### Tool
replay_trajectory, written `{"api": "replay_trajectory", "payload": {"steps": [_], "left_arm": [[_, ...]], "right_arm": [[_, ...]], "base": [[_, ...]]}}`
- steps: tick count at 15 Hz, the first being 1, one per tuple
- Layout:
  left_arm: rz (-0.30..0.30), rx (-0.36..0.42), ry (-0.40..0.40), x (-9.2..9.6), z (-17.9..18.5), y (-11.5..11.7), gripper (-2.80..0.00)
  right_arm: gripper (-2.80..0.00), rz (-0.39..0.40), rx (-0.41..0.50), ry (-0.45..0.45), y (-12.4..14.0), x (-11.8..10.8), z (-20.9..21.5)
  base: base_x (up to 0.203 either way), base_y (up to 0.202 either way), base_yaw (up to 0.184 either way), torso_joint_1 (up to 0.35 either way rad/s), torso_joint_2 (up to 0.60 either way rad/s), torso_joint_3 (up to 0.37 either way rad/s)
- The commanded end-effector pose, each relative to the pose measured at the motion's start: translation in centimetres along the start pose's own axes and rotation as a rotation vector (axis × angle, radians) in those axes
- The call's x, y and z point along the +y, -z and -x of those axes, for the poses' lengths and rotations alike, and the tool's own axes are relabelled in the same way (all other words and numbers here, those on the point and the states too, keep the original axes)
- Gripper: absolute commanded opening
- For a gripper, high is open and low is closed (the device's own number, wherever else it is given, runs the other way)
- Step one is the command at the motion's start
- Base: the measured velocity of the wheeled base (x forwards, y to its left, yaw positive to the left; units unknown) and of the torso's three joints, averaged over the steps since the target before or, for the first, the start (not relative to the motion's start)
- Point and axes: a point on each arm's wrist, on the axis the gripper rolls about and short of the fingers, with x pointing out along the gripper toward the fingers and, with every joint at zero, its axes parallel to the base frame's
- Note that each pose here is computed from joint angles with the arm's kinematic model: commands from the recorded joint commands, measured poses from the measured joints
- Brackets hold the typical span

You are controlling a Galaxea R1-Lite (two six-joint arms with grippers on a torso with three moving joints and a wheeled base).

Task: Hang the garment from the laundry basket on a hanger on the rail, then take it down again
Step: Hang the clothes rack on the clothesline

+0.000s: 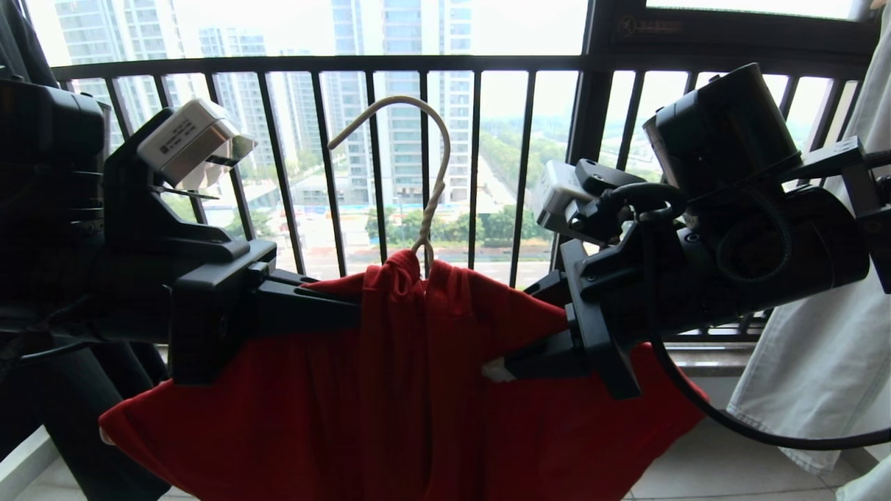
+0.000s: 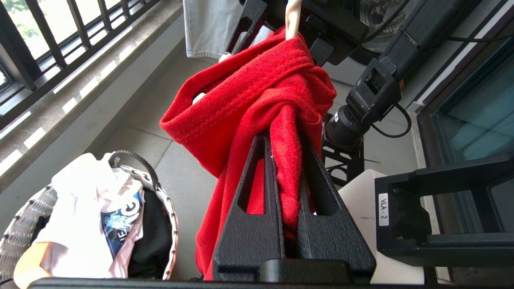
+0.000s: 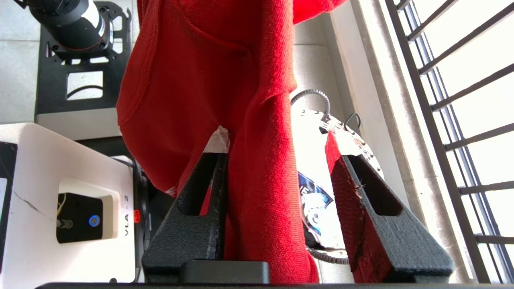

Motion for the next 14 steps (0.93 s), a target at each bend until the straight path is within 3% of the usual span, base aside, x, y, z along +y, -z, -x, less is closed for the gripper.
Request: {"api": "replay_trajectory", "payload": {"steps": [1, 6, 14], "left_arm": [[0.005, 0.0, 0.005, 0.01, -0.02, -0.01, -2.8], [0.028, -0.005, 0.005, -0.07, 0.03, -0.21, -2.8], [0.011, -0.015, 0.003, 0.18, -0.12, -0.22, -2.8]], "right_arm": [[-2.8, 0.002, -0.001, -0.009, -0.06, 0.08, -0.15], [-2.8, -0.004, -0.011, -0.015, -0.5, 0.38, -0.24], [-2.8, 0.003, -0.007, -0.004, -0.5, 0.35, -0.24]], "base": [[0.0, 0.0, 0.0, 0.0, 0.0, 0.0], [0.0, 0.0, 0.0, 0.0, 0.0, 0.0], [0.0, 0.0, 0.0, 0.0, 0.0, 0.0]]}}
